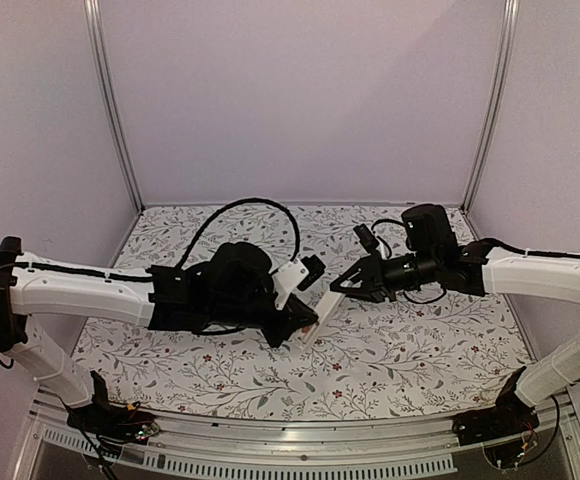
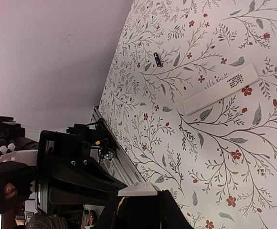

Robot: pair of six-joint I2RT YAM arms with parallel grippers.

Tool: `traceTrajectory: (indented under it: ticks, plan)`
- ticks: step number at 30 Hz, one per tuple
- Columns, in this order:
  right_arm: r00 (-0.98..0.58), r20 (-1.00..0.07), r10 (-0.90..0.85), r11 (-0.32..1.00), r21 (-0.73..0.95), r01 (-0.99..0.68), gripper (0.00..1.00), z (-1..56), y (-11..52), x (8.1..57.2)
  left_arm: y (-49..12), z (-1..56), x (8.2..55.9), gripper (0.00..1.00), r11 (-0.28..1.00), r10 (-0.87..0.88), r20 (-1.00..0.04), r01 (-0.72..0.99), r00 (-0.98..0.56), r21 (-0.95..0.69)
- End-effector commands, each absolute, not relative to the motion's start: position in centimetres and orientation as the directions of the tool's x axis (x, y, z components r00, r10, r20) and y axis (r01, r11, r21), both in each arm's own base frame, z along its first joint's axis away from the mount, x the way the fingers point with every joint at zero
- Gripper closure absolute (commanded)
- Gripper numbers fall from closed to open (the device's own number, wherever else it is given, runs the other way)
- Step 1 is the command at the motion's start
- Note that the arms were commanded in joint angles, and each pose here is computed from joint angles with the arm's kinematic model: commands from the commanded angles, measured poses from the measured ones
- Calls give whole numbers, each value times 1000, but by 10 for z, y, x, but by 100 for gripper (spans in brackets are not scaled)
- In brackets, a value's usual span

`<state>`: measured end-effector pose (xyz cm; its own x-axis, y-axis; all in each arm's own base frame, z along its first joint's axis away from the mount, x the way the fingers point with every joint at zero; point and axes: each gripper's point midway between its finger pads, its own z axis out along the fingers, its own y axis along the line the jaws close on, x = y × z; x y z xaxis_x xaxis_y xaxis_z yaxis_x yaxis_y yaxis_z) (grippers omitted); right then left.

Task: Load the batteries into the remote control
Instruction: Place the battery in the battery compartment.

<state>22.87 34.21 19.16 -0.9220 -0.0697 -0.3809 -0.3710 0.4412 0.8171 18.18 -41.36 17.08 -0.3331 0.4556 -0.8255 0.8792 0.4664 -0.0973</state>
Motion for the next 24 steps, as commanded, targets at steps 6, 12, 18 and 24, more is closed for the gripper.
traceTrajectory:
  ticks: [6, 12, 18, 24]
  plan:
    - [-902, -431, -33, 390, 825, -409, 100, 225, 343, 232, -410, 156, 178, 100, 475, 484, -814, 878, -322, -65]
    - [-900, -435, -22, 384, 828, -409, 100, 229, 340, 234, -406, 150, 179, 100, 487, 501, -802, 872, -325, -49]
    - [-899, -437, -16, 376, 831, -410, 100, 231, 340, 234, -407, 147, 179, 95, 490, 511, -795, 871, -327, -43]
    - [-901, -433, -15, 378, 832, -406, 100, 230, 339, 235, -406, 146, 181, 86, 498, 520, -790, 866, -326, -30]
